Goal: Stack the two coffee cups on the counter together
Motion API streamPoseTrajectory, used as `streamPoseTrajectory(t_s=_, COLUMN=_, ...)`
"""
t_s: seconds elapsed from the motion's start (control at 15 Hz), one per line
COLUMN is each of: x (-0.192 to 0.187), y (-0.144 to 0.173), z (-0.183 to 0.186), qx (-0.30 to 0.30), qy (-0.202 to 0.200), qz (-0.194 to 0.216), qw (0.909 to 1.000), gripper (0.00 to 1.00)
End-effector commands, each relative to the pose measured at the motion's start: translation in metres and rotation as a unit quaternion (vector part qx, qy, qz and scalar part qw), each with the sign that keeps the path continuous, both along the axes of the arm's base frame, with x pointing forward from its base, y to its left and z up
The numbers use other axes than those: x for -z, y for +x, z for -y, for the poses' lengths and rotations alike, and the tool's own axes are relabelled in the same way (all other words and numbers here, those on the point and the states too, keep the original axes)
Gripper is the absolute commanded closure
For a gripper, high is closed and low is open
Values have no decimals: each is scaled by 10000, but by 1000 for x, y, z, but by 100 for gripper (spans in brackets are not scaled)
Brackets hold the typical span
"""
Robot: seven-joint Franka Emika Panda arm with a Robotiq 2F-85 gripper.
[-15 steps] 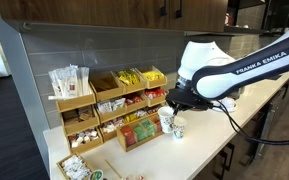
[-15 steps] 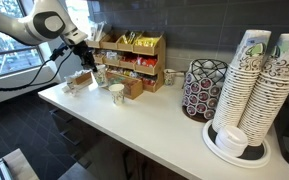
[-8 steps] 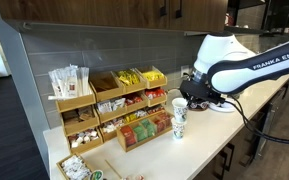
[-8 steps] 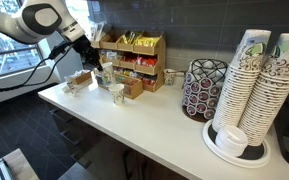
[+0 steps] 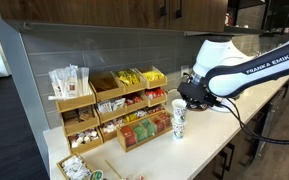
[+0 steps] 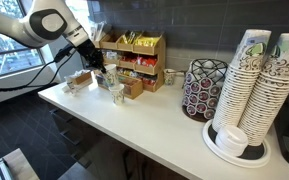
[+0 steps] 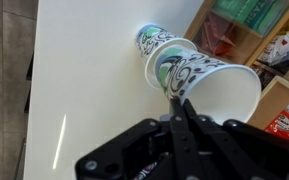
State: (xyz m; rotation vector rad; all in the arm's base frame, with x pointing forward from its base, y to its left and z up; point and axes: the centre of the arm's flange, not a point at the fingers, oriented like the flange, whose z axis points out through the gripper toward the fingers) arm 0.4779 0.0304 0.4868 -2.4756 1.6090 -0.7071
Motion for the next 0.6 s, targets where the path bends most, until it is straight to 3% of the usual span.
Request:
streamPoseTrajectory(t_s=0.0, x=14, y=8, z=-2, qx=48, qy=30, qz=50, qw=10000, gripper=99)
streamPoseTrajectory(t_s=0.07, x=17, y=9, z=-2, qx=48, qy=36, qz=35, qw=10000, gripper=71)
streamPoseTrajectory(t_s=0.13, x=20, y=10, z=-2, qx=63, qy=40, qz=18, qw=10000, gripper=71)
streamPoseTrajectory(t_s=0.53, x=13, y=3, z=-5, qx=-96, qy=-77, qz=-41, qw=9999, gripper=26)
